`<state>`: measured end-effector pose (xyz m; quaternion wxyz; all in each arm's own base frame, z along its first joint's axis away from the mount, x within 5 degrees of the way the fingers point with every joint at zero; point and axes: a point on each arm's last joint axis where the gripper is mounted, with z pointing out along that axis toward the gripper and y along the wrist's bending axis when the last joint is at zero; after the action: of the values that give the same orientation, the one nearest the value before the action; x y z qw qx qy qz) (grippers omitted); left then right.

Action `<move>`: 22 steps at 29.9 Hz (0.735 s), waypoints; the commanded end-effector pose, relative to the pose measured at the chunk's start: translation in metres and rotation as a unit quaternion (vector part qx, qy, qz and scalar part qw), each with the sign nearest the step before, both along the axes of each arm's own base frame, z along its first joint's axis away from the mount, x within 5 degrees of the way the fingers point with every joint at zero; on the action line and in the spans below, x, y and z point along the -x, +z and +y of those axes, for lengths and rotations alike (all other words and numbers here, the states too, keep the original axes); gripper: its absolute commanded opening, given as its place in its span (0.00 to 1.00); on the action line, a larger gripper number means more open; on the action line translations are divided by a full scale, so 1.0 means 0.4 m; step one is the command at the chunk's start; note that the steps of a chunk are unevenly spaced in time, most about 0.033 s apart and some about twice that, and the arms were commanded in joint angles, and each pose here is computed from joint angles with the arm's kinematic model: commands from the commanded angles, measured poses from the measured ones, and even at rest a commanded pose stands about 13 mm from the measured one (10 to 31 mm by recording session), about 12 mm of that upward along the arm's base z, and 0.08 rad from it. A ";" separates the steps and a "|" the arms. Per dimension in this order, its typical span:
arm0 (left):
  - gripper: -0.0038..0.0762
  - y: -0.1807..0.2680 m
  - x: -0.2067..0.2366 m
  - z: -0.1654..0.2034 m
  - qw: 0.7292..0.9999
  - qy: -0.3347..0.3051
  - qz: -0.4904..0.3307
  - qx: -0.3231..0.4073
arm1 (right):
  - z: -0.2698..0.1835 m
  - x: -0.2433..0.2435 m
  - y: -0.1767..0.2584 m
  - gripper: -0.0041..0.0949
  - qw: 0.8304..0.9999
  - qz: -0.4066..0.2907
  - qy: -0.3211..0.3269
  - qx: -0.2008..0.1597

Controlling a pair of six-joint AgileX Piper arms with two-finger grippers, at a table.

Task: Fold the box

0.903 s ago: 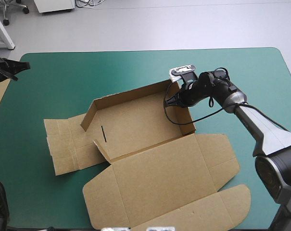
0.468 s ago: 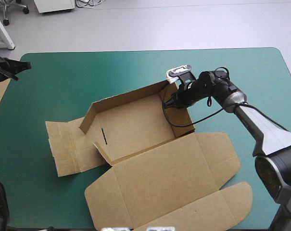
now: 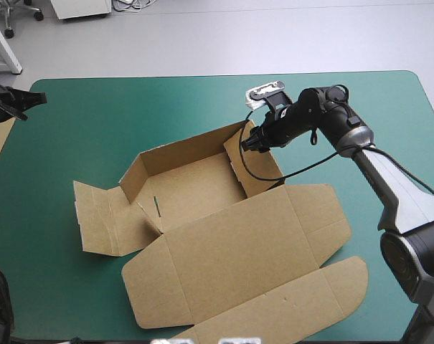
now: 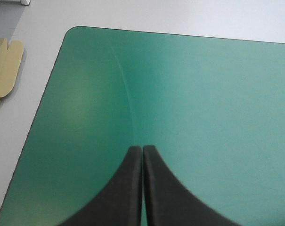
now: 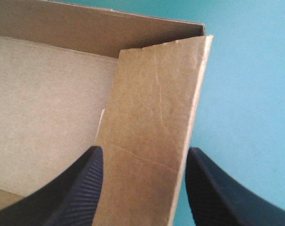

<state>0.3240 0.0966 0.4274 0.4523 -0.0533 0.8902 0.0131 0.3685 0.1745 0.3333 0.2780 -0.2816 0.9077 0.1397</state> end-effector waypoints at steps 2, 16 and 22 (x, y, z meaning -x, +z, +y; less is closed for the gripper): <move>0.04 0.061 0.023 -0.008 0.998 0.005 -0.058 -0.004 | -0.014 0.045 0.126 0.55 0.999 -0.032 0.005 -0.029; 0.04 0.059 0.023 -0.009 0.999 0.003 -0.054 -0.004 | -0.028 0.064 0.130 0.55 0.999 0.032 -0.011 0.004; 0.04 0.058 0.024 -0.010 0.999 0.002 -0.050 -0.003 | -0.009 0.020 0.047 0.55 0.996 0.082 -0.015 0.020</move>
<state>0.3232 0.0961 0.4263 0.4457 -0.0505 0.8937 0.0116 0.3618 0.1713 0.3400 0.1833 -0.2647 0.9377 0.1309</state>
